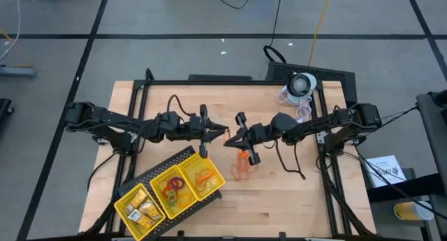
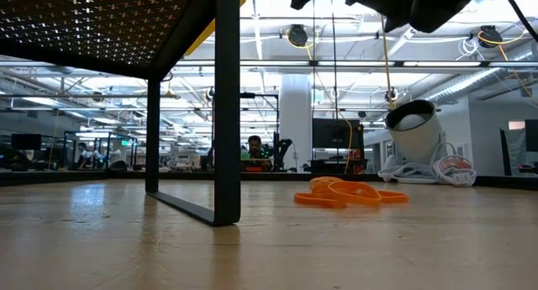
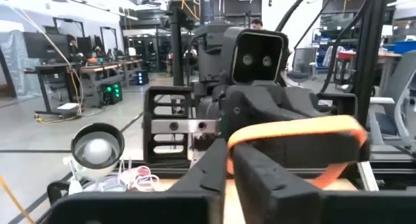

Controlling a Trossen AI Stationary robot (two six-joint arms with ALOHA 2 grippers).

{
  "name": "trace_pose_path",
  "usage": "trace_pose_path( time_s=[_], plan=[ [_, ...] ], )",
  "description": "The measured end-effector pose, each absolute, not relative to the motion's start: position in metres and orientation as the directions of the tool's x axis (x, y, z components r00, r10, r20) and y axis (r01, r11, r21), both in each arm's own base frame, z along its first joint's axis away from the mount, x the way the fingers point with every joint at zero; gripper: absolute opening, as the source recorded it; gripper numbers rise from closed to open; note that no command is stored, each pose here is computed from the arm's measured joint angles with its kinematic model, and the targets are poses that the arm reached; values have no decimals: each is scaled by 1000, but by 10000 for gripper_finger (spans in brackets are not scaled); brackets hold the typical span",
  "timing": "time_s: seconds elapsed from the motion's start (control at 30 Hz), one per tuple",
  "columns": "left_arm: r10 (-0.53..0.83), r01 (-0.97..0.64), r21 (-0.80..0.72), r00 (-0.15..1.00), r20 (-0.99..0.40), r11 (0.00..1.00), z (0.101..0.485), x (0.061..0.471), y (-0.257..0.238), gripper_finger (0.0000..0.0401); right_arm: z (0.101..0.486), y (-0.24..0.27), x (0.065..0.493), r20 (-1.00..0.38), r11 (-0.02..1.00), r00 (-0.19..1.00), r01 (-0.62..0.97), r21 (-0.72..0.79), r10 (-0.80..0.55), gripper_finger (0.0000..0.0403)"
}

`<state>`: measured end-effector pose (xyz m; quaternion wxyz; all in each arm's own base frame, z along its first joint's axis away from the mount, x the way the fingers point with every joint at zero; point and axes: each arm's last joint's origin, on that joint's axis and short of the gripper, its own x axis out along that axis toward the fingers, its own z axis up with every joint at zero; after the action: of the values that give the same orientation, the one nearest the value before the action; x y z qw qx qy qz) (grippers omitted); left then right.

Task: Pick & Place Office Desk Supplies
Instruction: Put the orange rubber band into the right yellow bin on the shelf

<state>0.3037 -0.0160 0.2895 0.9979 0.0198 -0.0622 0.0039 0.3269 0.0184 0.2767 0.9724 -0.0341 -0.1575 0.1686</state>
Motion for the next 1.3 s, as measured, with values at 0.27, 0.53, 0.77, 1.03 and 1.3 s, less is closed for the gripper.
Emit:
trace_pose_path(
  time_s=[0.27,0.53,0.77,1.03,1.3],
  plan=[
    [7,-9,12,992,124,1000,290,304,-12,8,271,18,329,235,941,911,-331,-70,338,16],
    [-28,26,18,991,133,999,303,291,-13,3,274,20,323,188,922,903,-375,-91,386,132],
    [-61,59,20,996,71,998,315,270,-21,3,283,17,309,76,932,929,-361,-34,362,230],
    [-174,172,39,984,43,984,330,240,-42,3,298,15,284,-32,952,952,-306,-2,306,245],
    [-346,347,25,938,-26,938,329,224,-67,2,305,15,273,-44,952,951,-308,1,307,240]
  ],
)
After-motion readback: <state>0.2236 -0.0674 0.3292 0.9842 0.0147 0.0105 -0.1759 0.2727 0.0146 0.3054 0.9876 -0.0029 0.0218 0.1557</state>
